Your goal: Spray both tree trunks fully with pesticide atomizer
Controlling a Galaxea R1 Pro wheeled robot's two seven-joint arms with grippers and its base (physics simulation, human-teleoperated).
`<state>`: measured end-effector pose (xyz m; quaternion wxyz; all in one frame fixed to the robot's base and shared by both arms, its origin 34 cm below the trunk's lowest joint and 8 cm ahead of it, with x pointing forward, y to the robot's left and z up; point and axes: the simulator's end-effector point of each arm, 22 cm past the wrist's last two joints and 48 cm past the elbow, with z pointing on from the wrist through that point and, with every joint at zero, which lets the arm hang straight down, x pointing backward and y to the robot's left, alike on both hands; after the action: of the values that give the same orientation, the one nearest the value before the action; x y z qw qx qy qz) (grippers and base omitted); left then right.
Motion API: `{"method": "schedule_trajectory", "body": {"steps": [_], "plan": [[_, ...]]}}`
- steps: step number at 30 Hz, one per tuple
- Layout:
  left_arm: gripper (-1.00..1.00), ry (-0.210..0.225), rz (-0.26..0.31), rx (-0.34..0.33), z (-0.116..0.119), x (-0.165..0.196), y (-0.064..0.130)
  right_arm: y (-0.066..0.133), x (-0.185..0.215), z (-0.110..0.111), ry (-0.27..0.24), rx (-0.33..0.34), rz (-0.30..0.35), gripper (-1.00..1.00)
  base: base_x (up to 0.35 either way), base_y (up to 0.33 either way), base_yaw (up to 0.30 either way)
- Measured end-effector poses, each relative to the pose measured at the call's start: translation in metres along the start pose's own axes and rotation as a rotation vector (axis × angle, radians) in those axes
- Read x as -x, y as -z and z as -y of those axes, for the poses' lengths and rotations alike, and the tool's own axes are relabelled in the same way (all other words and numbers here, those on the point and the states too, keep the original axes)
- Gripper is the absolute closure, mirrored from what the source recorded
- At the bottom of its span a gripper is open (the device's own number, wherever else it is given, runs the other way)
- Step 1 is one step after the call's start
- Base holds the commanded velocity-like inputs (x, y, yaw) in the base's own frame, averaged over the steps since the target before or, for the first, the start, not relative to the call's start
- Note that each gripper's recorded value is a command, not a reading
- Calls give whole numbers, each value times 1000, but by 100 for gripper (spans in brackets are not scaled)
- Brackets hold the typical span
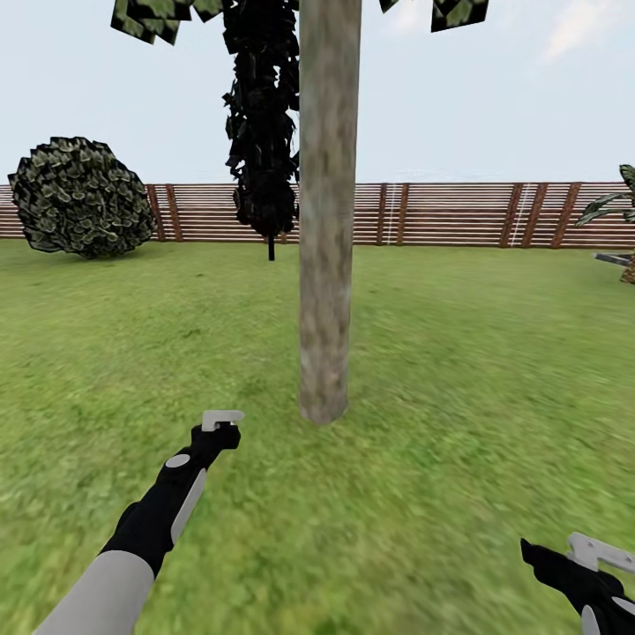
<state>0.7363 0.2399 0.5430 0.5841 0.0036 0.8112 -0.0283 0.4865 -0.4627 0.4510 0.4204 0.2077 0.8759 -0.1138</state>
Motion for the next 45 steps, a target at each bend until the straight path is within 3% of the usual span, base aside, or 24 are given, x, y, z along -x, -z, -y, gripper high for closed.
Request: {"method": "schedule_trajectory", "body": {"steps": [16,20,21,23,25,26,29,32,35,38,40,45], "plan": [[100,-1,3,-3,1,1,0,0,-1,-2,2,2,-2,-100,7,0,0],[100,-22,2,-43,1,1,1,-1,-3,-6,8,12,-7,-100,0,0,0],[100,-70,-6,-115,-9,1,4,-2,1,-33,48,79,-1,-100,0,0,0],[100,-115,-20,-174,-18,1,8,-1,13,-64,106,163,20,-100,0,0,0],[100,-164,-44,-265,-23,7,13,1,52,-118,163,296,81,-100,0,0,0],[100,-193,-72,-328,-24,11,18,-2,70,-154,185,390,93,-100,0,0,0],[100,-245,-143,-435,-23,14,27,-21,83,-209,191,540,34,-100,0,0,0],[100,-323,-198,-518,-16,14,36,-27,95,-244,179,651,-9,-100,0,0,0],[100,-491,-349,-646,-7,-12,56,-5,123,-290,185,841,-7,-100,0,0,0],[100,-606,-477,-677,-17,-38,69,35,132,-334,267,1032,-3,-100,0,0,0],[100,-655,-539,-685,-22,-50,74,58,125,-355,333,1131,-21,-100,0,0,0],[100,-722,-662,-741,-27,-73,93,89,98,-383,451,1246,-67,-100,0,0,0]]}}
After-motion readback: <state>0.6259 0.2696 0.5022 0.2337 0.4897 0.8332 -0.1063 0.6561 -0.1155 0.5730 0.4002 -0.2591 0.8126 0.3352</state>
